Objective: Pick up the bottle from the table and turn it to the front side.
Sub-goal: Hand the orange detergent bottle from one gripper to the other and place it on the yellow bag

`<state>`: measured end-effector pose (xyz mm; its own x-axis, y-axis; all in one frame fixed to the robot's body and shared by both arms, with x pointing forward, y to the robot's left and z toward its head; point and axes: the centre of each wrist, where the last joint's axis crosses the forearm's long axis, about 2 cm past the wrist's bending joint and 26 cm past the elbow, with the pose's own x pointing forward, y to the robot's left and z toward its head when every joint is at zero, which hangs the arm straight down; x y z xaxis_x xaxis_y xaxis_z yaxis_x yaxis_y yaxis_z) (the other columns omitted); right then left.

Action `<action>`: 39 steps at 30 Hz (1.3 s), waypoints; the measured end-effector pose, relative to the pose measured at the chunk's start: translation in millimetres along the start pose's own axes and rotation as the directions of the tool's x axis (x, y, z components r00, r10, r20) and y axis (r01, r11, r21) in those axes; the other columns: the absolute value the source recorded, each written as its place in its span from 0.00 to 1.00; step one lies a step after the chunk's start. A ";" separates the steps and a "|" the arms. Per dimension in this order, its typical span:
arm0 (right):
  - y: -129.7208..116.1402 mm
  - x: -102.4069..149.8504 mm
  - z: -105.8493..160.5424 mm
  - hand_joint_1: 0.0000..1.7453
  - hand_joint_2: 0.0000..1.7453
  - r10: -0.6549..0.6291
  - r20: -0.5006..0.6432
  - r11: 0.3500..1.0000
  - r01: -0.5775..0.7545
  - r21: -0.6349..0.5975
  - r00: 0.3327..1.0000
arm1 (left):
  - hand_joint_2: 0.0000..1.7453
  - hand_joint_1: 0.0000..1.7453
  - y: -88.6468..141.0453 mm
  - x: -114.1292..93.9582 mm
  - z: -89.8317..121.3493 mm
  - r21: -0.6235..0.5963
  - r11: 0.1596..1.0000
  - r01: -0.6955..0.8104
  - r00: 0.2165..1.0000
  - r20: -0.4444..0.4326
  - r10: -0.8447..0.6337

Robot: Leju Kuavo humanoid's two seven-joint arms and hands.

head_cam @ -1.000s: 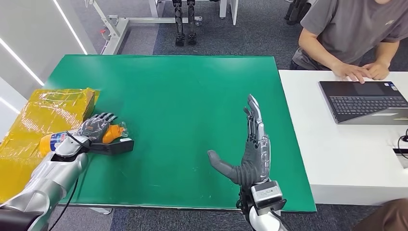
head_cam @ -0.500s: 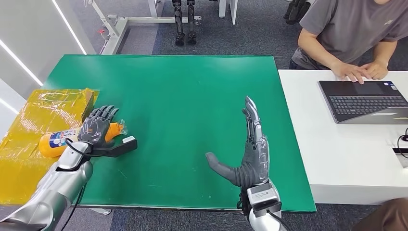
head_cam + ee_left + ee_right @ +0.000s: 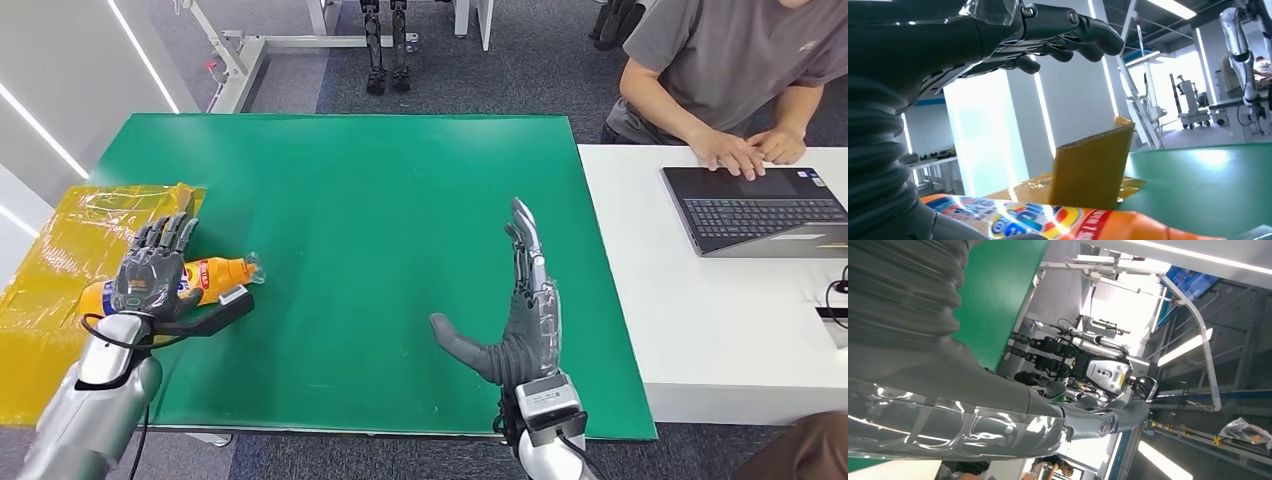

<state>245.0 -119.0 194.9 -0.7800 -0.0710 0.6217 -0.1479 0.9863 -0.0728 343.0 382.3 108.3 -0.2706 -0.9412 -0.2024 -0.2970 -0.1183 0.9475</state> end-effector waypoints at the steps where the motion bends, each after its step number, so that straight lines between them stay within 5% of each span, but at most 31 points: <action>1: -0.2 -0.1 0.1 0.00 1.00 0.001 -0.001 1.000 -0.001 -0.001 1.000 | 1.00 0.00 2.3 0.7 6.1 0.016 1.000 0.001 1.000 -0.006 -0.001; 5: -1.0 -0.6 0.3 0.00 1.00 0.003 -0.004 1.000 -0.003 -0.004 1.000 | 1.00 0.00 18.1 5.9 21.2 0.189 0.977 -0.098 0.995 -0.017 0.103; 8: -0.6 -1.0 0.4 0.00 1.00 0.004 -0.011 1.000 -0.004 -0.009 1.000 | 1.00 0.00 35.3 26.4 18.7 0.405 0.830 -0.384 0.914 0.043 0.403; 12: -0.3 -1.4 0.9 0.00 1.00 0.007 -0.019 1.000 -0.008 -0.016 1.000 | 1.00 0.00 53.2 67.9 15.2 0.521 0.418 -0.744 0.585 0.206 0.785; 16: 0.0 -2.3 2.1 0.00 1.00 0.007 -0.026 1.000 -0.007 -0.012 1.000 | 1.00 0.00 68.5 103.6 16.8 0.489 0.055 -0.871 0.260 0.362 0.895; 19: 0.3 -3.8 3.3 0.00 1.00 0.009 -0.031 1.000 -0.009 -0.009 0.999 | 1.00 0.00 79.3 124.8 14.4 0.428 -0.131 -0.894 0.086 0.451 0.889; 22: 0.4 -5.3 4.5 0.00 1.00 0.020 -0.039 1.000 -0.021 -0.016 0.999 | 1.00 0.00 89.4 141.7 6.2 0.382 -0.232 -0.894 -0.008 0.505 0.863; 28: -1.3 -5.3 4.6 0.00 1.00 0.080 -0.033 0.996 -0.081 -0.032 0.996 | 1.00 0.00 112.1 171.8 -19.0 0.345 -0.299 -0.889 -0.052 0.574 0.817; 33: -5.2 -1.6 5.9 0.00 1.00 0.117 -0.037 0.991 -0.119 -0.062 0.992 | 1.00 0.00 118.1 186.8 -22.6 0.461 -0.101 -0.882 0.176 0.519 0.836; 39: -12.3 3.0 19.7 0.00 1.00 0.148 -0.067 0.984 -0.154 -0.094 0.987 | 1.00 0.00 111.5 201.8 -15.2 0.514 0.000 -0.858 0.281 0.469 0.837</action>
<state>232.5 -134.3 182.4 -0.7509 0.0859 0.6548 0.0320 0.9951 -0.0938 269.2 174.4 176.9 -0.7546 -0.2152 0.6199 -0.2384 0.9701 0.0467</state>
